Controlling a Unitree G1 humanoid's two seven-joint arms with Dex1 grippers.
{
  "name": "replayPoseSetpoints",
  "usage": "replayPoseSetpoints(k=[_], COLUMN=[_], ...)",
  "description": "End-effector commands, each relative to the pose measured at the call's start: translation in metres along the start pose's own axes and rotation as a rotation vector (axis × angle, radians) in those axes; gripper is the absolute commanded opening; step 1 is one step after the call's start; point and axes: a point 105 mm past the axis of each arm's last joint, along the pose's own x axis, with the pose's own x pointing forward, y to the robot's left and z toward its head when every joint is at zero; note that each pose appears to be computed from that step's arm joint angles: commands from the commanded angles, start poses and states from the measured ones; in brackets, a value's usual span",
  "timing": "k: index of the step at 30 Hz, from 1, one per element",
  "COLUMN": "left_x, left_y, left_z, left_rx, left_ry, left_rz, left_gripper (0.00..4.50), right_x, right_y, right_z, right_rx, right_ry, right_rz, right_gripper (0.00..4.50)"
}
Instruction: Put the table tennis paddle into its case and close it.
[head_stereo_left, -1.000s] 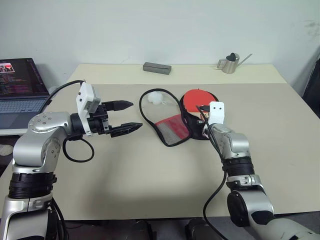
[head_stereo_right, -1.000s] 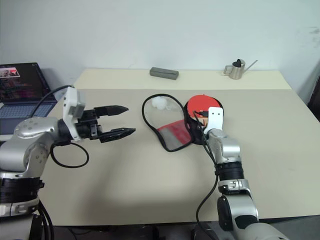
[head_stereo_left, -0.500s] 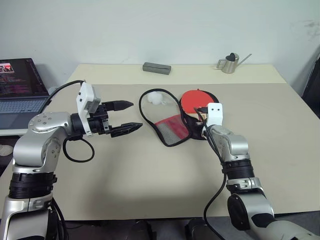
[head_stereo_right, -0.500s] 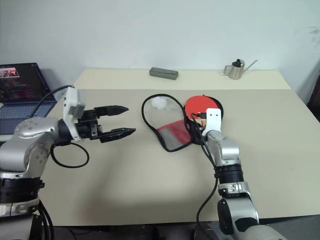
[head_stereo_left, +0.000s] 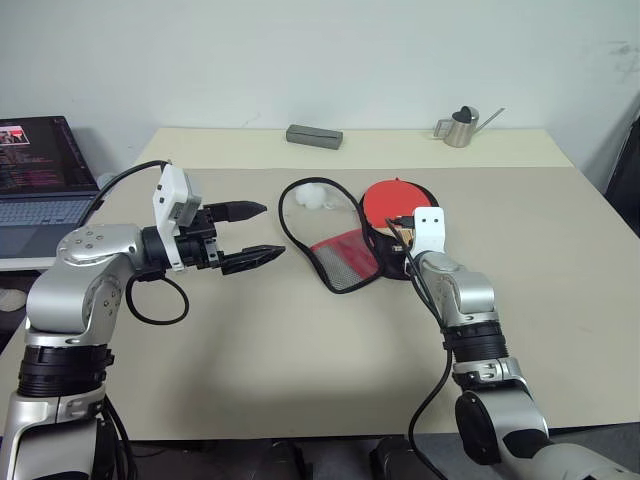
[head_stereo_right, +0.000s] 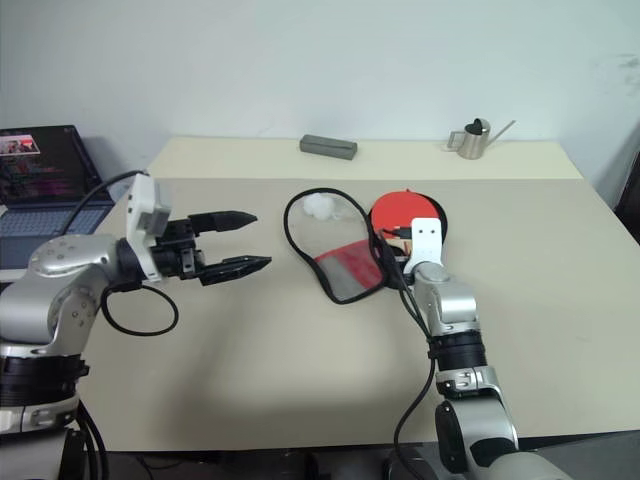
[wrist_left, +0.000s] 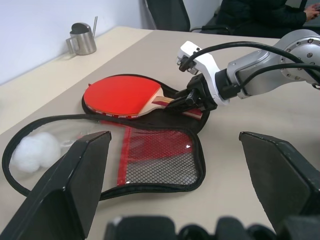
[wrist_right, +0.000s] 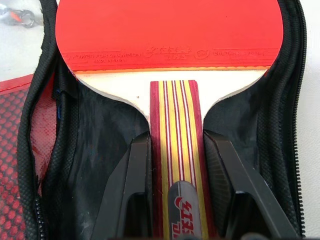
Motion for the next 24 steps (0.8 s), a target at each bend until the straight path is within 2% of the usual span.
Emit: replayPoseSetpoints(k=[1,7,13,18,21,24], left_x=[0.0,0.001,0.0,0.0,-0.002,-0.004], left_y=[-0.001,0.0,0.0,0.0,0.003,0.006], left_z=[0.013,0.013,0.013,0.013,0.012,0.011], left_rx=[0.05,0.051,0.051,0.049,0.043,0.032], left_ry=[-0.029,-0.028,-0.028,-0.03,-0.033,-0.035], left_rz=[-0.005,-0.004,0.0,0.006,0.022,0.047], left_gripper=[4.5,4.5,4.5,4.5,4.5,4.5], right_x=[-0.004,-0.003,-0.006,-0.023,-0.042,-0.052], right_y=[-0.002,0.001,0.003,0.007,0.015,0.015], right_z=[0.009,0.007,0.011,0.034,0.055,0.061], right_rx=[-0.009,0.002,0.021,0.037,0.022,0.024], right_ry=[-0.045,-0.034,-0.047,-0.157,-0.242,-0.25], right_rz=[-0.011,0.005,-0.002,0.005,0.073,0.141], right_gripper=[1.07,1.07,2.98,2.98,2.98,2.98])
